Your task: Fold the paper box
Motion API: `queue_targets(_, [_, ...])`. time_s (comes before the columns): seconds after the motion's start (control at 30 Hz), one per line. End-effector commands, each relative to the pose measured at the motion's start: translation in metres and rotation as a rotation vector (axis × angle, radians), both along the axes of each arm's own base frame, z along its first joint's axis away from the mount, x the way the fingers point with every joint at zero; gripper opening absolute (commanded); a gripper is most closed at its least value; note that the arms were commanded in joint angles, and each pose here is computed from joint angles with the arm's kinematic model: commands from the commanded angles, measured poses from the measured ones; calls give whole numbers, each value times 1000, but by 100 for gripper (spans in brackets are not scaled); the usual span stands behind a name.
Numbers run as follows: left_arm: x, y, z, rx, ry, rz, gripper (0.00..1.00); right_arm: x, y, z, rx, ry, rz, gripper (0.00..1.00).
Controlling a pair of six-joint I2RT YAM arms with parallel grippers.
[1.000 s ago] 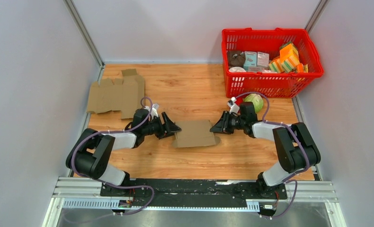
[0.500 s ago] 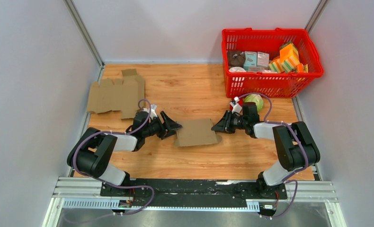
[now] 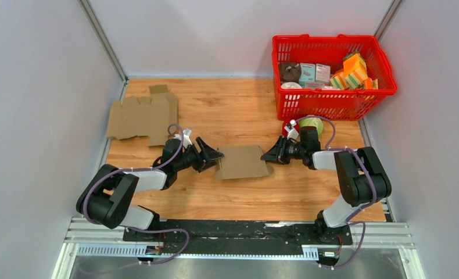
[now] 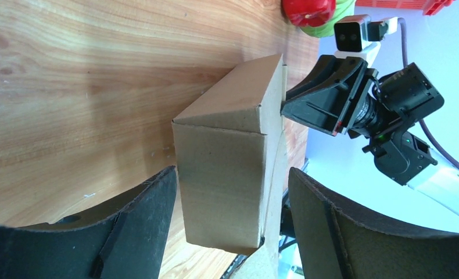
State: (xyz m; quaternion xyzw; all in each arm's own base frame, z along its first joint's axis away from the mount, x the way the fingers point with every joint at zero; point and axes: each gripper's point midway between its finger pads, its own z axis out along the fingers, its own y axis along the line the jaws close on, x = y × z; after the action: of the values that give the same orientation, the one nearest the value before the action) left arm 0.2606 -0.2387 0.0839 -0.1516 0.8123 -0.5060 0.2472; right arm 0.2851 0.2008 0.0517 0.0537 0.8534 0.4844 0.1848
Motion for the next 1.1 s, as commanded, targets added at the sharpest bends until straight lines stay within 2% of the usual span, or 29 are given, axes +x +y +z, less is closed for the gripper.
queue_targets(0.0, [-4, -2, -2, 6, 9, -1, 79, -8, -24, -50, -160, 96, -93, 22])
queue_targets(0.3, [-10, 12, -1, 91, -1, 50, 79, -6, -27, -51, -157, 99, -100, 22])
queue_targets(0.5, [-9, -11, 4, 26, 11, -8, 79, -7, -25, -49, -144, 93, -95, 22])
queue_targets(0.67, [-8, -18, 0, -23, 35, 28, 80, -4, -24, -46, -136, 88, -94, 22])
queue_targets(0.83, [1, -39, 15, -129, 9, 21, 79, -5, -23, -49, -131, 93, -94, 24])
queue_targets(0.9, [3, -44, 21, -179, -10, 24, 73, -4, -23, -48, -129, 96, -94, 25])
queue_targets(0.97, [2, -40, 19, -209, 6, 56, 65, -5, -25, -46, -162, 99, -100, 35])
queue_targets(1.0, [1, -39, 18, -214, 11, 58, 61, 5, -25, -27, -174, 39, -111, 40])
queue_targets(1.03, [0, -39, 16, -214, 27, 60, 58, 13, -31, -21, -223, 8, -150, 51])
queue_targets(1.07, [-4, -38, 12, -212, 45, 53, 54, 5, -32, -18, -291, 17, -126, 58])
